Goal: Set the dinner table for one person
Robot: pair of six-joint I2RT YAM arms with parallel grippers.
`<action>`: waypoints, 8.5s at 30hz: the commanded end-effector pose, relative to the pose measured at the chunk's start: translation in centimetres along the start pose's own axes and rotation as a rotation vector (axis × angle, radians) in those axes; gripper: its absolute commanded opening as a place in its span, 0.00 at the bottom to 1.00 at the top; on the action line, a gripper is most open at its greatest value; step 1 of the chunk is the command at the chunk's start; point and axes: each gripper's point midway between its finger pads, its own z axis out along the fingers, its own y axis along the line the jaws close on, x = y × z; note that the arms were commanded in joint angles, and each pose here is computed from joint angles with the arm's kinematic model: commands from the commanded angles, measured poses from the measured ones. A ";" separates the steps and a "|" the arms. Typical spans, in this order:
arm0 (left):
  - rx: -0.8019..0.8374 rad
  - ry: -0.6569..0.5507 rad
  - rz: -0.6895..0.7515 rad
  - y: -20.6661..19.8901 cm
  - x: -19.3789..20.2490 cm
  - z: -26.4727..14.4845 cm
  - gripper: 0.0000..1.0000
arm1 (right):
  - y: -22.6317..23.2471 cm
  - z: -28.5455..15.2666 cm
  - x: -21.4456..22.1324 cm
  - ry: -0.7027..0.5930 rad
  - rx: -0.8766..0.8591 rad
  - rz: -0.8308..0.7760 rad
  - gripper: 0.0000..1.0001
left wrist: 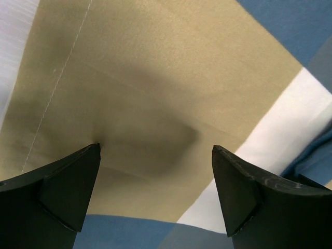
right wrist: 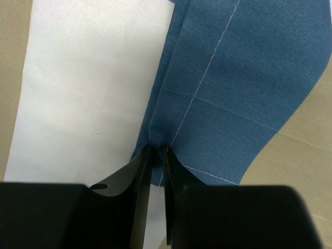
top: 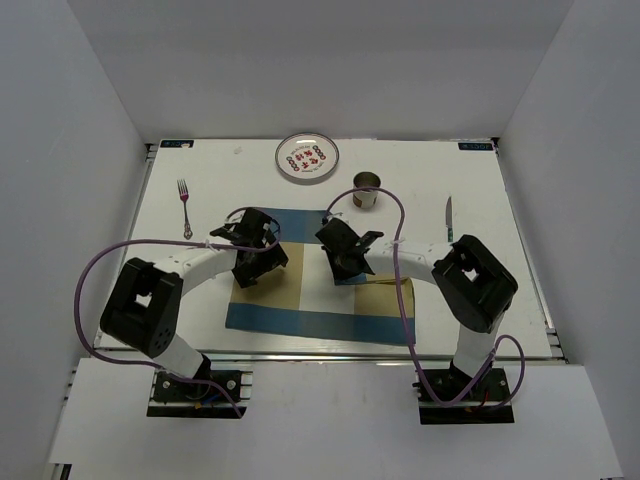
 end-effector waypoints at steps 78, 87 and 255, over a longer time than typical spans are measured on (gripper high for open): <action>0.027 0.026 -0.028 1.2 2.1 0.6 0.98 | -12.1 -6.5 -6.0 -0.202 0.078 0.312 0.89; 0.023 0.018 -0.025 0.5 1.3 0.8 0.98 | -9.7 -3.9 3.3 -0.042 0.011 0.503 0.89; 0.809 -0.550 -0.141 -17.1 -25.7 -10.0 0.00 | -3.7 -27.7 1.2 -0.589 -0.688 0.147 0.89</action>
